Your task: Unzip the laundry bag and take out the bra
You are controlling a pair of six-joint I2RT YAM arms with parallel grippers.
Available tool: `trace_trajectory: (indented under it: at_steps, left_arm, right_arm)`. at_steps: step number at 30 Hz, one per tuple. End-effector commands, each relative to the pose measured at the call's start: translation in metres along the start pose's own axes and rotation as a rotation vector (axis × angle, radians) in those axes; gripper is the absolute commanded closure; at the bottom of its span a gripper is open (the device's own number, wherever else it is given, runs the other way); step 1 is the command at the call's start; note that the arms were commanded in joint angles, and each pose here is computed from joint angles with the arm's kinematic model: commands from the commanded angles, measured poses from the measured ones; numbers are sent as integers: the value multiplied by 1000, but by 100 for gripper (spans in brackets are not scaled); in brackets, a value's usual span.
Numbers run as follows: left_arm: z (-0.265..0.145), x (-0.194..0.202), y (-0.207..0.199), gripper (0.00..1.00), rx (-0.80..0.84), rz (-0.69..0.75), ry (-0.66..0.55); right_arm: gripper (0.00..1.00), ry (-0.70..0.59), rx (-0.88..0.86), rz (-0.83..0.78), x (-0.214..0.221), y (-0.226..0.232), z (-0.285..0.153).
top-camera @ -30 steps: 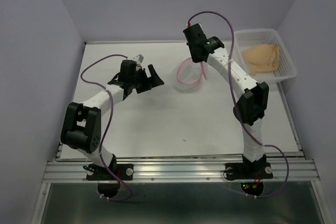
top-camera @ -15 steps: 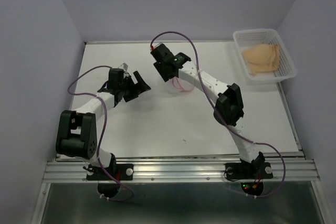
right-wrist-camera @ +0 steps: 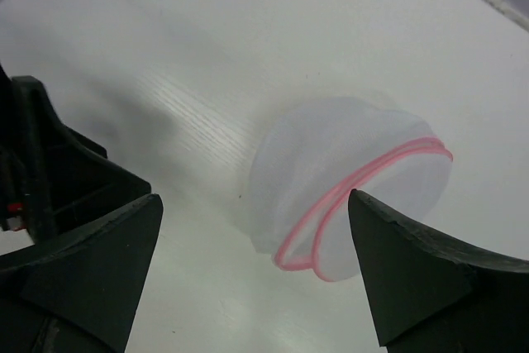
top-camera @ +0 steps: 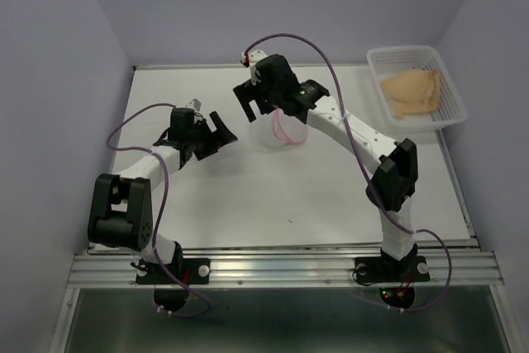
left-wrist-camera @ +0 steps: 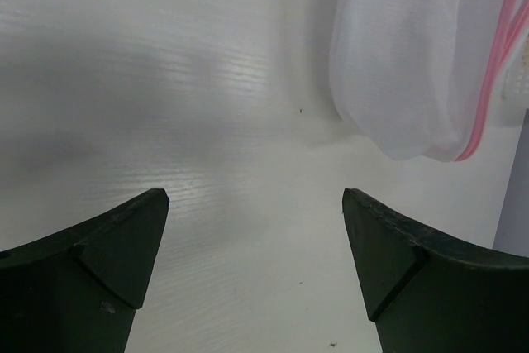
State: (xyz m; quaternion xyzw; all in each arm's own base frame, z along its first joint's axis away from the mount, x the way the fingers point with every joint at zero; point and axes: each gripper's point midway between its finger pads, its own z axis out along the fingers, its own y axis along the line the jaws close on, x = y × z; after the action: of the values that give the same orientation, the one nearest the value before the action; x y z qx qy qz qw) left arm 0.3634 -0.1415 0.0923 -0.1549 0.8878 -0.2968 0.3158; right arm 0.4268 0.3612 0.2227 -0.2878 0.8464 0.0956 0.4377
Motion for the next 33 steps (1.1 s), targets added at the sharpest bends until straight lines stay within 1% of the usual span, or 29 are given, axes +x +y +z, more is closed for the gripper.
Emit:
trace_trajectory:
  at_steps: [1, 2, 3, 4, 5, 7, 8, 9, 10, 11, 12, 13, 14, 15, 16, 17, 18, 19, 20, 21, 22, 23, 25, 26, 30, 33]
  left_arm:
    - [-13, -24, -20, 1, 58, 43, -77]
    - [-14, -27, -20, 1, 56, 42, -83]
    - [-16, -29, -21, 1, 60, 48, -90]
    - [-18, -34, -22, 1, 55, 49, -102]
    - [-20, -37, -21, 1, 54, 52, -112]
    - [-26, -47, -22, 1, 45, 56, -144]
    - [-29, -49, -21, 1, 37, 58, -153]
    - [-37, -59, -19, 1, 21, 60, -191]
    - [-40, -63, -18, 1, 18, 58, -201]
    - [-45, -67, -14, 1, 0, 49, -216]
    - [-49, -71, -12, 1, -5, 43, -229]
    - [-58, -78, -6, 1, -19, 27, -258]
    - [-65, -83, -5, 1, -22, 24, -281]
    - [-69, -86, -1, 1, -40, 14, -300]
    - [-75, -95, 7, 1, -79, -1, -339]
    - [-79, -97, 10, 1, -99, -8, -355]
    - [-82, -96, 15, 1, -129, -16, -354]
    - [-89, -101, 16, 1, -154, -17, -385]
    - [-92, -102, 17, 1, -164, -20, -393]
    - [-96, -105, 15, 1, -164, -19, -410]
    - [-99, -109, 12, 1, -161, -18, -423]
    - [-104, -116, 19, 1, -180, -30, -443]
    - [-112, -127, 20, 1, -211, -35, -481]
    - [-114, -128, 23, 1, -227, -39, -485]
    - [-122, -132, 29, 1, -255, -48, -515]
    - [-125, -136, 30, 1, -256, -52, -538]
  right_arm:
    - [0, -242, -33, 84, -65, -1, -48]
    - [0, -254, -26, 116, -68, -3, -53]
    - [0, -255, 10, 145, -64, -17, -53]
    - [0, -280, 34, 182, -69, -29, -64]
    - [0, -272, 84, 256, -59, -57, -60]
    - [0, -262, 137, 351, -44, -95, -62]
    - [0, -285, 157, 441, -42, -116, -76]
    - [0, -250, 229, 517, -7, -156, -70]
    - [0, -256, 279, 564, 7, -176, -75]
    - [0, -299, 324, 596, 11, -193, -97]
    - [0, -328, 382, 606, 20, -211, -104]
    - [0, -274, 469, 637, 65, -236, -103]
    - [0, -322, 516, 665, 69, -248, -123]
    - [0, -318, 541, 684, 83, -256, -129]
    - [0, -275, 593, 710, 116, -265, -132]
    - [0, -271, 617, 707, 125, -265, -137]
    - [0, -286, 670, 698, 131, -271, -146]
    - [0, -318, 697, 701, 131, -272, -159]
    - [0, -302, 720, 718, 147, -269, -159]
    - [0, -323, 746, 726, 150, -272, -165]
    - [0, -334, 753, 737, 152, -271, -167]
    - [0, -347, 742, 736, 154, -268, -170]
    - [0, -349, 694, 719, 152, -261, -168]
    - [0, -347, 681, 695, 153, -259, -167]
    - [0, -339, 698, 707, 163, -259, -165]
    - [0, -351, 708, 701, 162, -260, -169]
